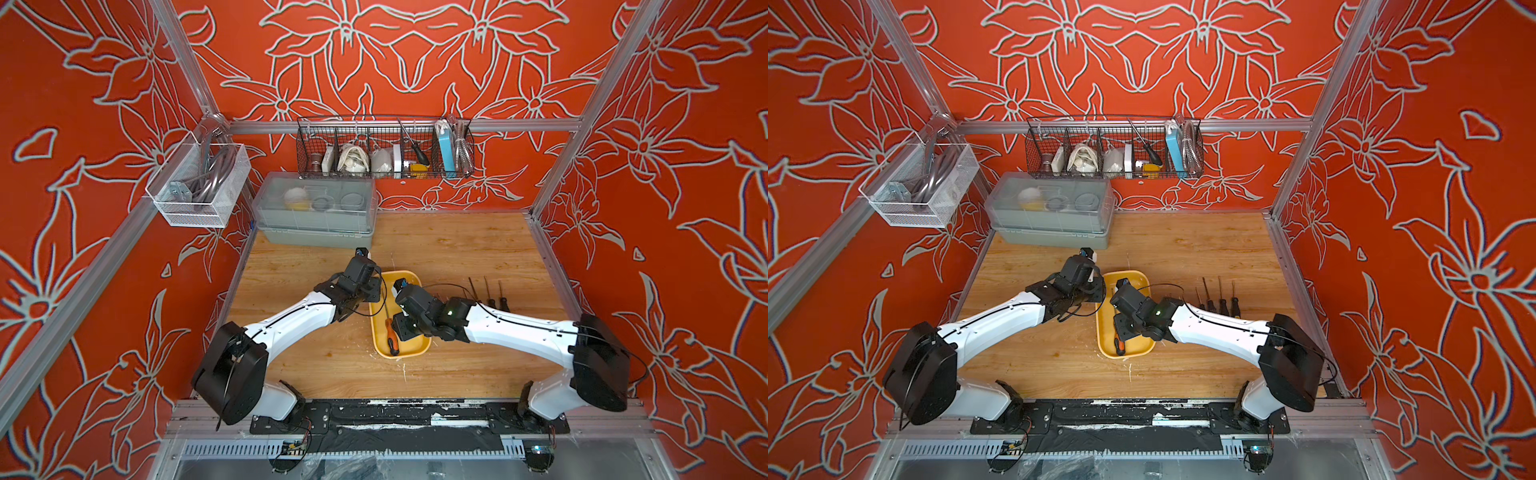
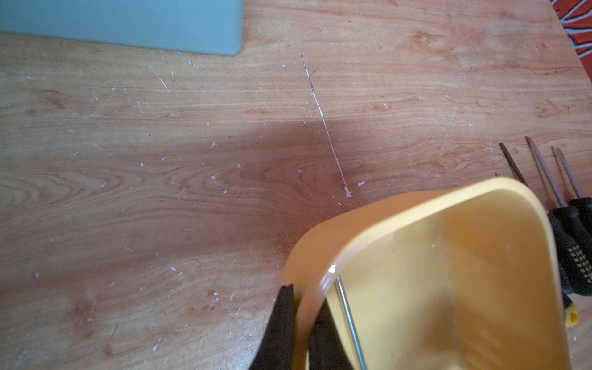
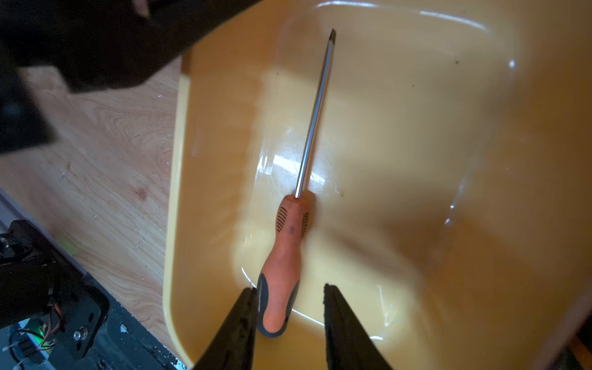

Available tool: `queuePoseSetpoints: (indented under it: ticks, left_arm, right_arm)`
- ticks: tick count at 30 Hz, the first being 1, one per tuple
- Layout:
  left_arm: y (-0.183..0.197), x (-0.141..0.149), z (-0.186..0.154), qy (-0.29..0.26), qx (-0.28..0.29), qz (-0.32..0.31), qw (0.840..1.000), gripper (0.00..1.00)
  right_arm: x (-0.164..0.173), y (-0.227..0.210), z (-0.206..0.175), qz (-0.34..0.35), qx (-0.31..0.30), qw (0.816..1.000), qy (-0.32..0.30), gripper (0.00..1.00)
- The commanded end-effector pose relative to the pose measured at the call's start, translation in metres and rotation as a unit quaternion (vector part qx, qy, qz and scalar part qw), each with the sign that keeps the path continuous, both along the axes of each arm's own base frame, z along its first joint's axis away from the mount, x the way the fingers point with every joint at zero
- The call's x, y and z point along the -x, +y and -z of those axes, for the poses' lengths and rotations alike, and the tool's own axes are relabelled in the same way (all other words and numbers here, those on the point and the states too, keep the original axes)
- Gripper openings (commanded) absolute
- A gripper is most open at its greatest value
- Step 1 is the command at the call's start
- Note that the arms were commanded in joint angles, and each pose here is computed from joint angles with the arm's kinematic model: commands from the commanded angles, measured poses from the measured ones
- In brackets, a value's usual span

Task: Take out the screwdriver from the storage box
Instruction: Pick up the screwdriver from the storage box.

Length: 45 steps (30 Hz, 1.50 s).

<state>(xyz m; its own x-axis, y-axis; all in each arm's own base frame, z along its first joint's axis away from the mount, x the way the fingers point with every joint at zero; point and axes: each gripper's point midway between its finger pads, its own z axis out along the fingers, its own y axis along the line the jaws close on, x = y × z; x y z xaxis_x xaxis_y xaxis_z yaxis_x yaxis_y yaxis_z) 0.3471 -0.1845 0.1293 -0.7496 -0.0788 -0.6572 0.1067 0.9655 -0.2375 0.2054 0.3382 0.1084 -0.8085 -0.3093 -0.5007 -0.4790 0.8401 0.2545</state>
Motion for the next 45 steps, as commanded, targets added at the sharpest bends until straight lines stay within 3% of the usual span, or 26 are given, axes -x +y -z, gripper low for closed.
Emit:
queuePoseSetpoints:
  ticks: [1, 11, 23, 35, 39, 45]
  left_arm:
    - [-0.009, -0.006, -0.02, -0.023, 0.027, 0.004, 0.999, 0.0]
    - [-0.01, -0.006, -0.021, -0.024, 0.028, 0.005, 0.999, 0.0]
    - [-0.009, -0.005, -0.022, -0.025, 0.029, 0.005, 0.999, 0.0]
    - [-0.009, -0.005, -0.022, -0.024, 0.028, 0.005, 0.999, 0.0]
    - [-0.009, -0.005, -0.023, -0.025, 0.028, 0.004, 0.999, 0.0]
    - [-0.008, -0.006, -0.022, -0.025, 0.027, 0.003, 0.999, 0.0]
  right_arm:
    - [0.002, 0.008, 0.017, 0.001, -0.001, 1.0, 0.015, 0.39]
    - [-0.002, 0.008, 0.04, 0.003, 0.024, 1.0, 0.016, 0.46]
    - [-0.005, 0.004, 0.066, 0.01, 0.053, 0.998, 0.023, 0.45]
    - [-0.006, 0.003, 0.067, 0.016, 0.053, 0.998, 0.024, 0.18]
    - [-0.007, 0.001, 0.064, 0.021, 0.049, 0.998, 0.02, 0.01]
    - [-0.008, -0.002, 0.053, 0.036, 0.025, 0.999, 0.011, 0.0]
